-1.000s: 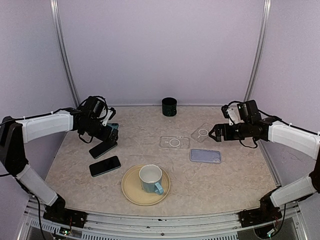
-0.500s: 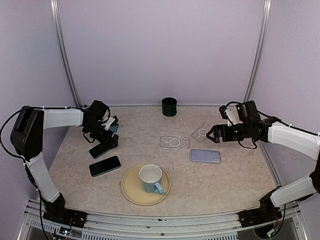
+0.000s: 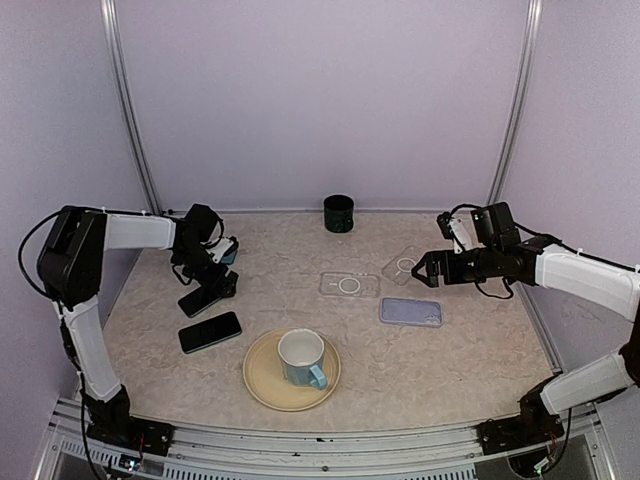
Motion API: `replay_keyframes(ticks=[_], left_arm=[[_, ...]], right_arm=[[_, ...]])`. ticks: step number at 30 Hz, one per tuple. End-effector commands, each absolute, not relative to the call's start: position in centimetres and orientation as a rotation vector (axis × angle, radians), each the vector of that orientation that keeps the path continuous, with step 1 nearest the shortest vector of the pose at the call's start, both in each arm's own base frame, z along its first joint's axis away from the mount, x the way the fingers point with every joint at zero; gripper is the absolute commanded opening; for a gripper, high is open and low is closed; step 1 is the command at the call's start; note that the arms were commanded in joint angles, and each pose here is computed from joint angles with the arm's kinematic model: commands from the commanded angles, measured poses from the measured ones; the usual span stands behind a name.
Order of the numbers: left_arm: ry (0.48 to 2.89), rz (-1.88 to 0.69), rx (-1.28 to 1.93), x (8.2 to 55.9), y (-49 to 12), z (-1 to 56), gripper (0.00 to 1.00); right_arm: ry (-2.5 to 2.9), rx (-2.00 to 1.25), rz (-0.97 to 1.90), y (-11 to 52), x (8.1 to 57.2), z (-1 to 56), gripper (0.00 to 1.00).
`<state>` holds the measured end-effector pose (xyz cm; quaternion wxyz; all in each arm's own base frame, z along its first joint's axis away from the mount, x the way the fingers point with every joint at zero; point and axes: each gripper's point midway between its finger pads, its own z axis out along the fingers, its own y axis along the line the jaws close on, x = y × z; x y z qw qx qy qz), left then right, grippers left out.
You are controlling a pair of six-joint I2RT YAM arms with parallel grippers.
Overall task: Put the phone into the phone case
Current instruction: Move the phone to the center of the board.
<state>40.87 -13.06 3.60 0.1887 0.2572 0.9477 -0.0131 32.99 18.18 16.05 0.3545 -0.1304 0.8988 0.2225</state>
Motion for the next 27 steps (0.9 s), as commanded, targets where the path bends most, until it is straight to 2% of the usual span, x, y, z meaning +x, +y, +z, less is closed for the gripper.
replay_keyframes(ticks=[1,13,27], left_arm=[[2.678,-0.020,0.733,41.5,-12.5,3.0,0.98],[2.710,-0.125,0.666,42.2,-11.7,2.5,0.93],[2.764,-0.160,0.680,41.2,-12.0,1.1,0.92]], right_arm=[[2.296,-0.348,0.577,18.5,32.7,16.9,1.00],[2.292,-0.348,0.567,18.3,32.4,17.4,1.00],[2.290,-0.351,0.555,18.1,32.1,17.5,1.00]])
